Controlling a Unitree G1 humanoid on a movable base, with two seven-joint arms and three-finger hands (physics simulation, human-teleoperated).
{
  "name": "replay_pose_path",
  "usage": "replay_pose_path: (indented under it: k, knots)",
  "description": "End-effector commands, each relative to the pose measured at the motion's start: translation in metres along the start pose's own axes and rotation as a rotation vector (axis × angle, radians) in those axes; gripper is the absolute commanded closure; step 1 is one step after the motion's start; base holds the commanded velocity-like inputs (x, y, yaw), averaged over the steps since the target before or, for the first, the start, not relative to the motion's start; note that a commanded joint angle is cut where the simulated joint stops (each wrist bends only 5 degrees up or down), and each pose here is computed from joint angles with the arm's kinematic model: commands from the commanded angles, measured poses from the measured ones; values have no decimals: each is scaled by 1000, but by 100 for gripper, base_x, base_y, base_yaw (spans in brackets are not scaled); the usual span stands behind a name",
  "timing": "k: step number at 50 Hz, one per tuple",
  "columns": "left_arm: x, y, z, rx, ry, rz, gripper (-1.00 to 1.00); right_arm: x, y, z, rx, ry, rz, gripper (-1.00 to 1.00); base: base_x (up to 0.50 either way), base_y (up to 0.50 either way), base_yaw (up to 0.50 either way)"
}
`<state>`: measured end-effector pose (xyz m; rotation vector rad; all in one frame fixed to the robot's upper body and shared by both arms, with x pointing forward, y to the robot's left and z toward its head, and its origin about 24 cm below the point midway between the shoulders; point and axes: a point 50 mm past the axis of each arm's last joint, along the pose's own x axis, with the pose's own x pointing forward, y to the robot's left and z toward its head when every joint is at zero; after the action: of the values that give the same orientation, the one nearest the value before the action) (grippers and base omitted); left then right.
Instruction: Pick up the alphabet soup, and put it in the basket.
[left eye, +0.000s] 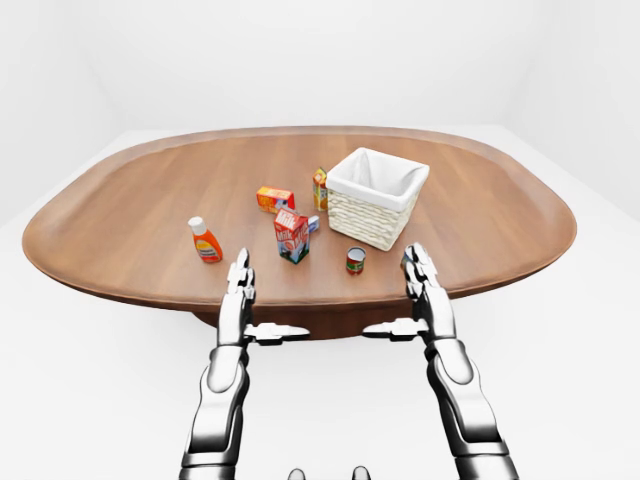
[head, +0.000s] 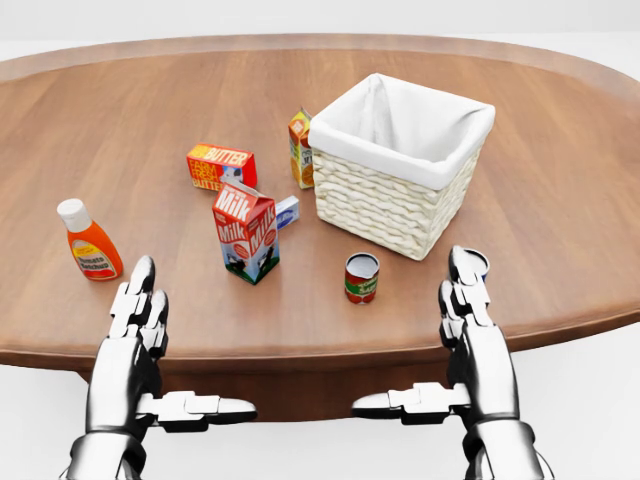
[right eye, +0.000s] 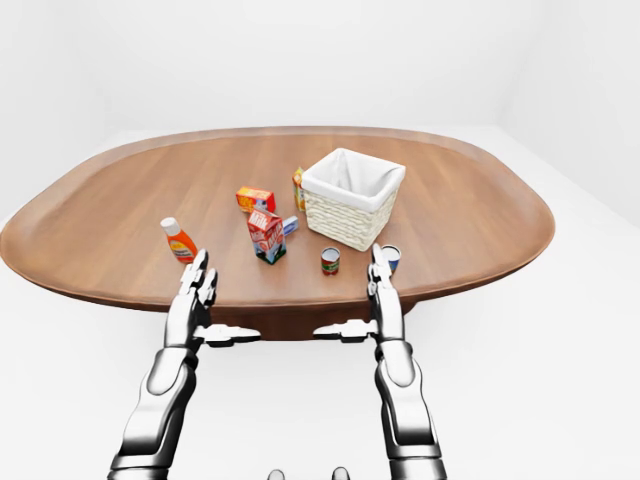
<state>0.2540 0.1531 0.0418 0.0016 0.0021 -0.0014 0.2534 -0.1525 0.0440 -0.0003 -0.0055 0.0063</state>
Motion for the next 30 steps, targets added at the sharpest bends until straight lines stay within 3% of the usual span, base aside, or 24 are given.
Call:
replay_pose_path:
  k: [1, 12, 21, 30]
  knots:
    - [1, 8, 0, 13, 13, 10, -100, -1, -6, 7, -2, -12, 11, -100, 0, 0, 0]
    - [0, 12, 11, -2, 0, 14, -100, -1, -5, 17, -11, -32, 13, -100, 0, 0, 0]
    - [-10, 16, 58, 57, -198, 40, -100, -8, -8, 58, -56, -200, 6, -100, 0, 0, 0]
    - [-17, 16, 87, 100, -325, 45, -100, -21, -13, 96, -78, -370, 0, -100, 0, 0, 0]
